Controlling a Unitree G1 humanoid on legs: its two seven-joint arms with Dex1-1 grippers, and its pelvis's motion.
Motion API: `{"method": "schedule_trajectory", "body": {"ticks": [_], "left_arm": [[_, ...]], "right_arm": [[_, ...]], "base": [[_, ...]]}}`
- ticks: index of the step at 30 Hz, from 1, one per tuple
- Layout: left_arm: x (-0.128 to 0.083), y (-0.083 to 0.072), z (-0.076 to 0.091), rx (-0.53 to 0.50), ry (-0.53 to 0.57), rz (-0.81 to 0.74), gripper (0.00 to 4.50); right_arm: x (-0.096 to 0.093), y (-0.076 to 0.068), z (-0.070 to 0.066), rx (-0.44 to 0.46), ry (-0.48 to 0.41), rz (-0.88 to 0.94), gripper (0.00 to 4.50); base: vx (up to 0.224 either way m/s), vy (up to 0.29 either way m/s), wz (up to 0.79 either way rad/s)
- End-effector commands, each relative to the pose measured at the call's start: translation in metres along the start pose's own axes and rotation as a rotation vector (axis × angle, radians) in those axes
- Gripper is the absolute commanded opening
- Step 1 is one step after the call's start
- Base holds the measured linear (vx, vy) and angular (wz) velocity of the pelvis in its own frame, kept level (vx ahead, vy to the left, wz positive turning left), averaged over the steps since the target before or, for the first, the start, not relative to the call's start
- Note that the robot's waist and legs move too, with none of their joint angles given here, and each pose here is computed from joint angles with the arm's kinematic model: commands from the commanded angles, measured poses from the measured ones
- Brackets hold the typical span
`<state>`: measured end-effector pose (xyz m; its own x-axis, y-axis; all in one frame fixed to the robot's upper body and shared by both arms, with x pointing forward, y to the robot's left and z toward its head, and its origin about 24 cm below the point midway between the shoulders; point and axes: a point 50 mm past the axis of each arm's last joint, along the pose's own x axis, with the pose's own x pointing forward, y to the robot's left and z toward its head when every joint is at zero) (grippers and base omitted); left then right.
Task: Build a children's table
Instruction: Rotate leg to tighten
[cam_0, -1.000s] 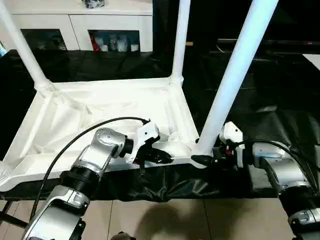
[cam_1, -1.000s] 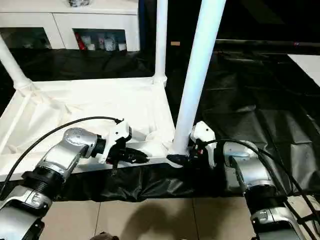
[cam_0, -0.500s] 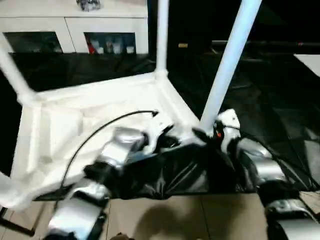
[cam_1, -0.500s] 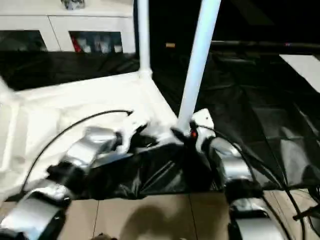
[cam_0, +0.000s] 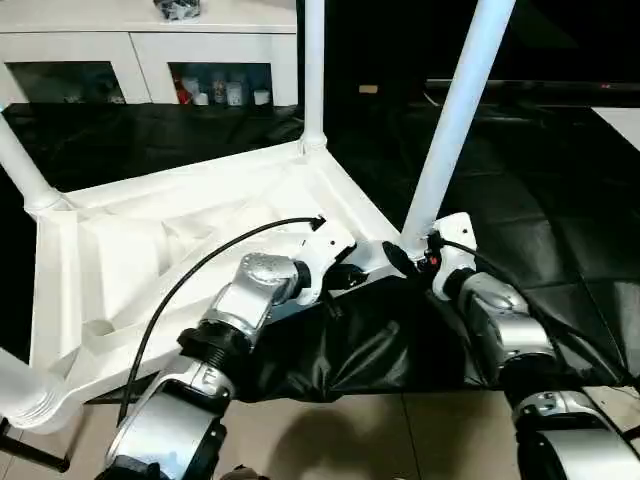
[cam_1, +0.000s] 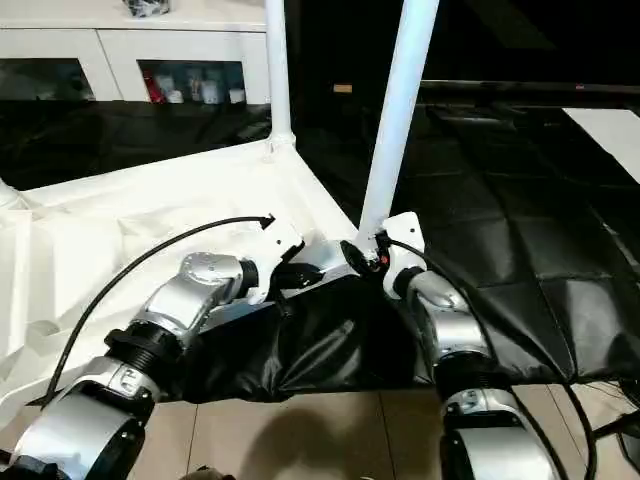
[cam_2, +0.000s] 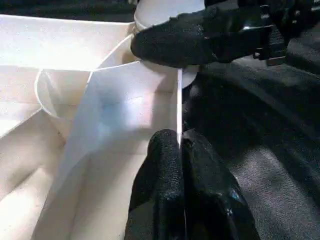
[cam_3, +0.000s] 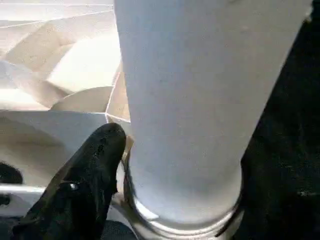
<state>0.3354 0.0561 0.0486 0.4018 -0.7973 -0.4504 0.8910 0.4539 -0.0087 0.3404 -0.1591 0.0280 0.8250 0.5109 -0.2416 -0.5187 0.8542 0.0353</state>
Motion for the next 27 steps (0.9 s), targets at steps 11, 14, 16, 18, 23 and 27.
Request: {"method": "schedule_trajectory", "body": {"ticks": [11, 14, 16, 18, 23, 27], "left_arm": [[-0.013, -0.018, -0.002, 0.027, -0.037, -0.31, 0.0], [-0.022, -0.016, -0.006, 0.042, -0.012, -0.361, 0.0], [-0.025, -0.015, -0.007, 0.046, -0.005, -0.377, 0.0], [-0.029, -0.015, -0.008, 0.043, 0.001, -0.402, 0.0], [-0.035, -0.014, -0.01, 0.042, 0.015, -0.434, 0.0], [-0.037, -0.014, -0.012, 0.043, 0.024, -0.442, 0.0]], "right_arm": [[-0.024, 0.021, -0.003, -0.184, 0.076, 0.531, 3.86], [-0.035, 0.023, -0.006, -0.188, 0.121, 0.644, 3.86], [-0.038, 0.023, -0.007, -0.186, 0.145, 0.67, 3.86], [-0.041, 0.024, -0.009, -0.188, 0.165, 0.698, 3.53], [-0.047, 0.028, -0.009, -0.194, 0.177, 0.76, 3.25], [-0.049, 0.029, -0.009, -0.188, 0.184, 0.78, 2.96]], "base": [[0.0, 0.0, 0.0], [0.0, 0.0, 0.0], [0.0, 0.0, 0.0], [0.0, 0.0, 0.0], [0.0, 0.0, 0.0], [0.0, 0.0, 0.0]]}}
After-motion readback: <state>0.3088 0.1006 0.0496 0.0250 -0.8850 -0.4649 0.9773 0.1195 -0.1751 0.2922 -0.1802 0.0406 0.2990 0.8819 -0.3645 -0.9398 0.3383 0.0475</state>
